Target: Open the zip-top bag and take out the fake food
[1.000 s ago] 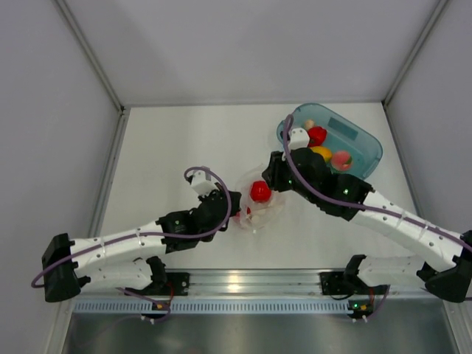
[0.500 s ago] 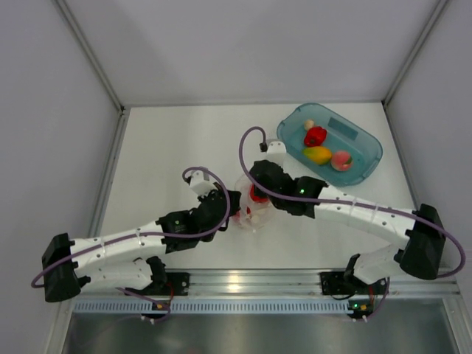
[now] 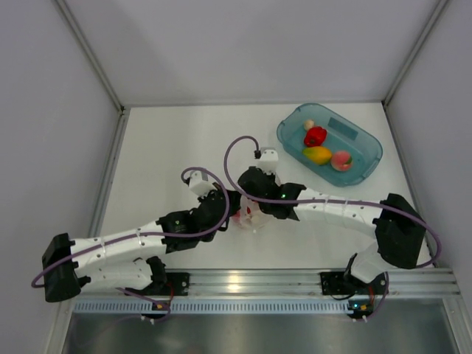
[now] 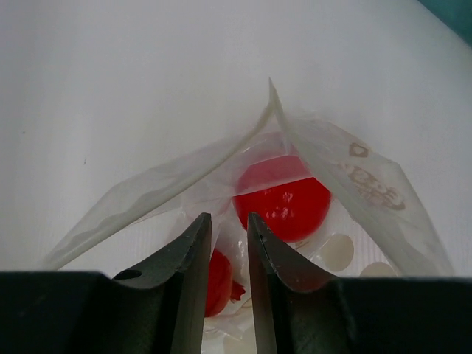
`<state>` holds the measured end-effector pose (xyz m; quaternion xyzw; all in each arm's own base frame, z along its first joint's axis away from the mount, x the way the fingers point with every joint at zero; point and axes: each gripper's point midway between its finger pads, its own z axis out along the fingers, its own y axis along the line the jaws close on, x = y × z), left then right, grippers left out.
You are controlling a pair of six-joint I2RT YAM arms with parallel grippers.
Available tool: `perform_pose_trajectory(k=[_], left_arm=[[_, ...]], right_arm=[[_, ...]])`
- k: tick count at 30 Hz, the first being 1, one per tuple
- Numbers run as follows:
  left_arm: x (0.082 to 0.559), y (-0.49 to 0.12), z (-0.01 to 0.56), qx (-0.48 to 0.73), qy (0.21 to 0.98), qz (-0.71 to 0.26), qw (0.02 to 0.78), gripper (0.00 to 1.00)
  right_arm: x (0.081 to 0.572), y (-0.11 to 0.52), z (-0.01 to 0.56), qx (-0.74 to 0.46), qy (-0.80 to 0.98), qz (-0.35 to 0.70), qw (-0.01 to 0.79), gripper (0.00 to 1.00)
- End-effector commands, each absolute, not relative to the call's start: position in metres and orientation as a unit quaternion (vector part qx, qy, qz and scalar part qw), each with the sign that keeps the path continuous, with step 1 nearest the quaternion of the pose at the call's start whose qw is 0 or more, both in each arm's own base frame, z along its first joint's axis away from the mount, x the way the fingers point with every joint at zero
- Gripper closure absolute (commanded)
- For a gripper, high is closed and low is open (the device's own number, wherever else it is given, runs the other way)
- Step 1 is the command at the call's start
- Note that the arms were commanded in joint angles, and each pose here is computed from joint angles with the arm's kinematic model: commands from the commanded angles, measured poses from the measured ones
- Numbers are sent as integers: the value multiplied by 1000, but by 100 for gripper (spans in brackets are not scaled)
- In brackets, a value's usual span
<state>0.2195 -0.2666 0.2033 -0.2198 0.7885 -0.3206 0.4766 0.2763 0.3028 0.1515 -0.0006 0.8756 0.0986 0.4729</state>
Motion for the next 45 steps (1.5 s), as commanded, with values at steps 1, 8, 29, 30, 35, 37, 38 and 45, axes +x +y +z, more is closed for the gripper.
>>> perform_pose_trajectory(k=[1,8,29,30,35,37,38,45], left_arm=[[226,-270,221,-239,771,-334,486,100],[229,-261,215,-241,771,-321,494,100],[231,-252,200,-219,788,-304,488,100],[232,-252,198,-218,790,-303,487,100],[233,-250,196,-215,793,-302,483,100],[234,-248,195,-214,794,-299,484,100],[234,-248,196,-214,794,-301,484,100],[237,-244,193,-213,796,-296,483,100]], right_arm=[[290,314,152,8,853,119,509,73],[310,296,121,-5,852,64,519,69],[337,299,63,-64,877,47,474,27],[340,298,61,-65,878,44,472,26],[351,302,44,-70,887,46,455,19],[353,302,39,-73,890,48,448,18],[356,301,37,-71,890,51,448,16],[366,299,32,-78,891,52,445,26]])
